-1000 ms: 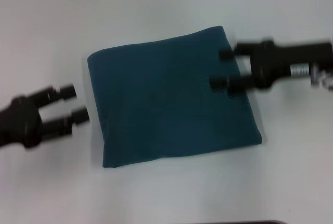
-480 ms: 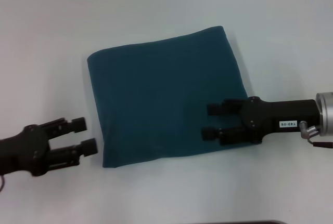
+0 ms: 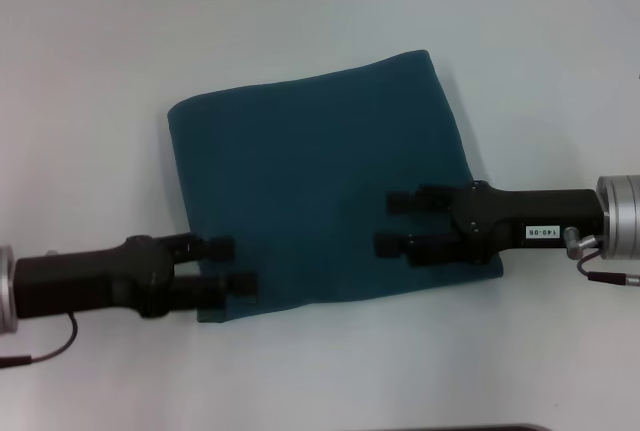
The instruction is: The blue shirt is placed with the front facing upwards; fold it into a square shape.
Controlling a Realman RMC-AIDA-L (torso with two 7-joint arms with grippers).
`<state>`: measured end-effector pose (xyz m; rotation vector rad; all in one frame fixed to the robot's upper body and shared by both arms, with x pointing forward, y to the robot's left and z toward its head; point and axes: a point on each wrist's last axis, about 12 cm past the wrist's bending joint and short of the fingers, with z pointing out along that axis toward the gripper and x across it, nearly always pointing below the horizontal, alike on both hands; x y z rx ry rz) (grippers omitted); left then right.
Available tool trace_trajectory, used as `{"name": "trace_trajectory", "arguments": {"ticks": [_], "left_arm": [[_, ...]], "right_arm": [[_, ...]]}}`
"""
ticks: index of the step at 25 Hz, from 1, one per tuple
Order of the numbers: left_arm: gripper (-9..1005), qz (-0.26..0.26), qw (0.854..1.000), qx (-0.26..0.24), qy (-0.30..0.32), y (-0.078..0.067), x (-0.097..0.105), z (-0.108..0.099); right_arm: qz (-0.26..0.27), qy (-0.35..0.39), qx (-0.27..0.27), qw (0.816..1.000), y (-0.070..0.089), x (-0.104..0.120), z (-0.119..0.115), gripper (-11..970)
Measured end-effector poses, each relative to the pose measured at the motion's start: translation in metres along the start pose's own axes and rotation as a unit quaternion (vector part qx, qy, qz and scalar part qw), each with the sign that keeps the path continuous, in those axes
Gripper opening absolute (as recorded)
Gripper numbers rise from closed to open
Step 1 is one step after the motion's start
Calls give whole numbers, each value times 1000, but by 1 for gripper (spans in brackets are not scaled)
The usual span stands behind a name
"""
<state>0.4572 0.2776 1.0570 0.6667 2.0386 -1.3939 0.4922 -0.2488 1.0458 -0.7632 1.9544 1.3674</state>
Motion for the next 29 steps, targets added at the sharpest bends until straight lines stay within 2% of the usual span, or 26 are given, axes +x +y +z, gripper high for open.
{"name": "trace_trajectory", "arguments": {"ticks": [5,11,14,17,19,29], "left_arm": [[840,-37,999,-3,-3,3,-8,3],[839,-31,1000,-5,-3,3,-9,2],[840,6,1000,-2,-2,3,-9,3],[840,90,996,1,-6,2,-5,4],[840,121,992,-3,-18,3,-2,4],[840,107,994,-2,-22,3,2,1]], "right_arm": [[2,6,-1,1000,0,1,0,909],[-1,11,5,1000,0,5,-6,909],[-19,23,12,999,-2,9,-7,909],[-46,29,19,998,-3,12,-5,909],[-50,28,20,998,-4,10,-4,909],[-49,26,15,998,-4,6,-3,909]]}}
